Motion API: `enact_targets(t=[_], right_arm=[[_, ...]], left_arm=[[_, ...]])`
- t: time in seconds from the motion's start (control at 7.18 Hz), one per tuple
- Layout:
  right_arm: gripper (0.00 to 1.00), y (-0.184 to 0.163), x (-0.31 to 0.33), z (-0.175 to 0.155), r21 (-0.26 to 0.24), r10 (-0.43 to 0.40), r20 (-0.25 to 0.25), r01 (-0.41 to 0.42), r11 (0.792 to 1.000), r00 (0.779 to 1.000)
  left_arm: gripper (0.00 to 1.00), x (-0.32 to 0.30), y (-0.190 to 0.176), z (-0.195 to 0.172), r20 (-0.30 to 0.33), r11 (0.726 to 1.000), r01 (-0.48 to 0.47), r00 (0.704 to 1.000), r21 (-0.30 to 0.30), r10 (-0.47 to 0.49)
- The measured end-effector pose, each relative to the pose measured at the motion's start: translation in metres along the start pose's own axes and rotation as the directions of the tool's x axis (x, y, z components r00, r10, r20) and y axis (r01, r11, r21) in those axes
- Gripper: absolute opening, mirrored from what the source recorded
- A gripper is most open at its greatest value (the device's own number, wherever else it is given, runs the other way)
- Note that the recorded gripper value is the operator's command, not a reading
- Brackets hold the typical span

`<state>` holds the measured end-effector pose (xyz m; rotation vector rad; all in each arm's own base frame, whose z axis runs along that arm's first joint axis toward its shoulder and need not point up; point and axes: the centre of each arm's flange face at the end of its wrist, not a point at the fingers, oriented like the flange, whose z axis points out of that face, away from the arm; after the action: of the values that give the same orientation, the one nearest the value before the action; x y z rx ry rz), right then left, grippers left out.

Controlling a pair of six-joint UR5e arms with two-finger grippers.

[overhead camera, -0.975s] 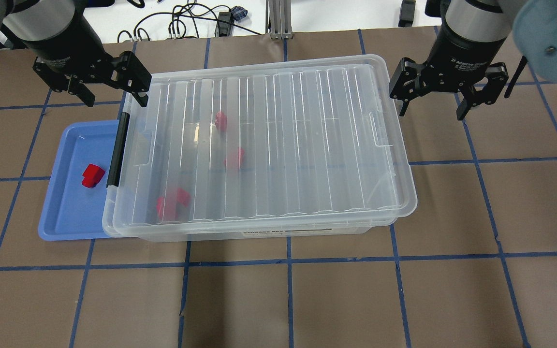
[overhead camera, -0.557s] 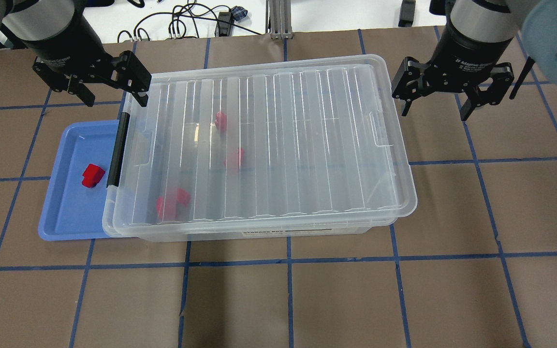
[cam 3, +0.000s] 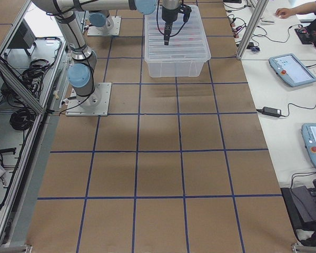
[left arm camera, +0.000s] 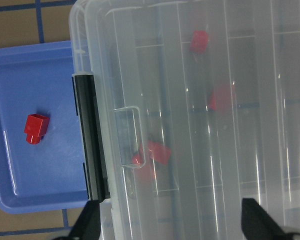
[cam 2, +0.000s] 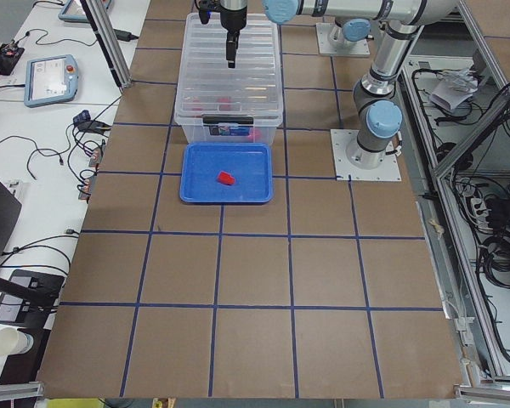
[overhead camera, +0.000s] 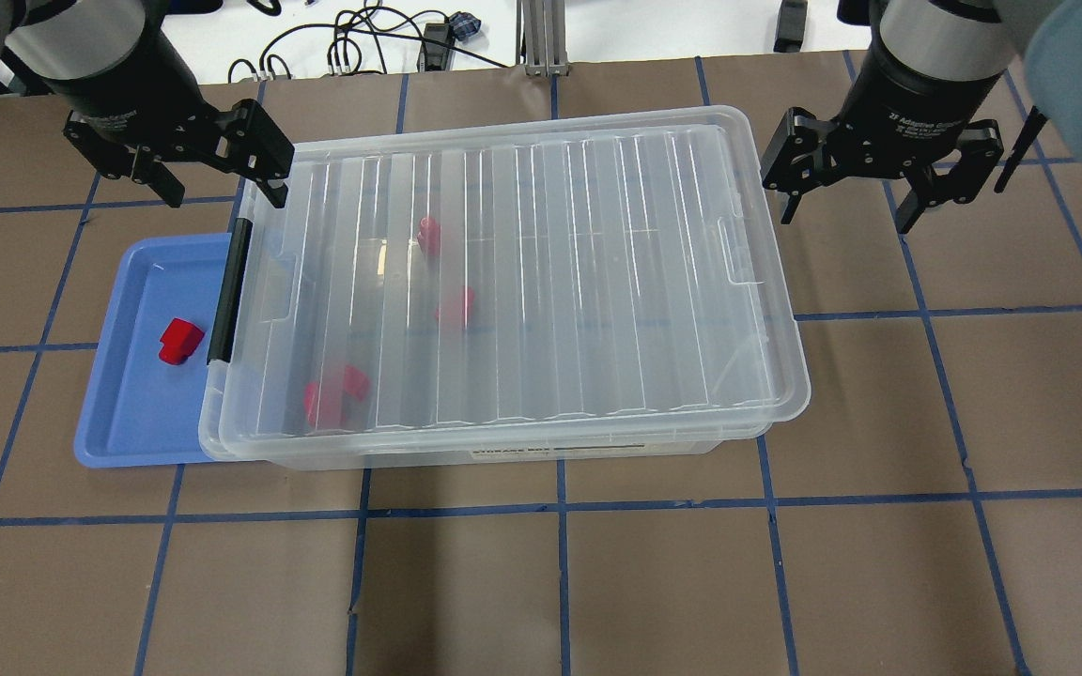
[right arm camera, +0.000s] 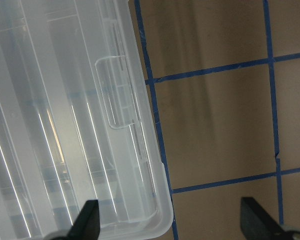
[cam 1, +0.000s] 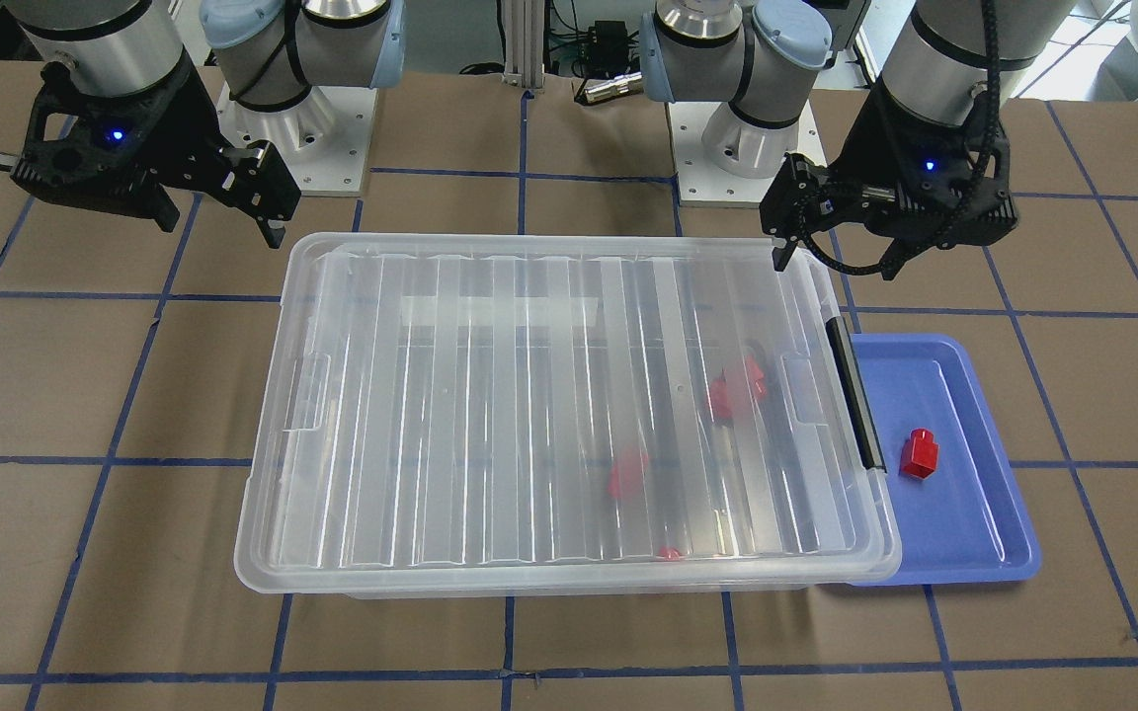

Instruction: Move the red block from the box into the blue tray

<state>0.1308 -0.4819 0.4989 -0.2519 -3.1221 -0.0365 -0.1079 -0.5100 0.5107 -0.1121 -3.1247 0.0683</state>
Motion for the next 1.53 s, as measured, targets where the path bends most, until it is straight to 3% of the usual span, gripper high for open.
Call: enact_targets(t=[1.53], right_arm=[[1.00,0.0045,0.0034,-0.0011,-0.003,-0.004,-0.003,0.004,1.000,1.000]], left_arm=[[1.00,0.0000,-0.0005,0.0007,0.000,1.000,0.001,1.000,-0.001,-0.001]])
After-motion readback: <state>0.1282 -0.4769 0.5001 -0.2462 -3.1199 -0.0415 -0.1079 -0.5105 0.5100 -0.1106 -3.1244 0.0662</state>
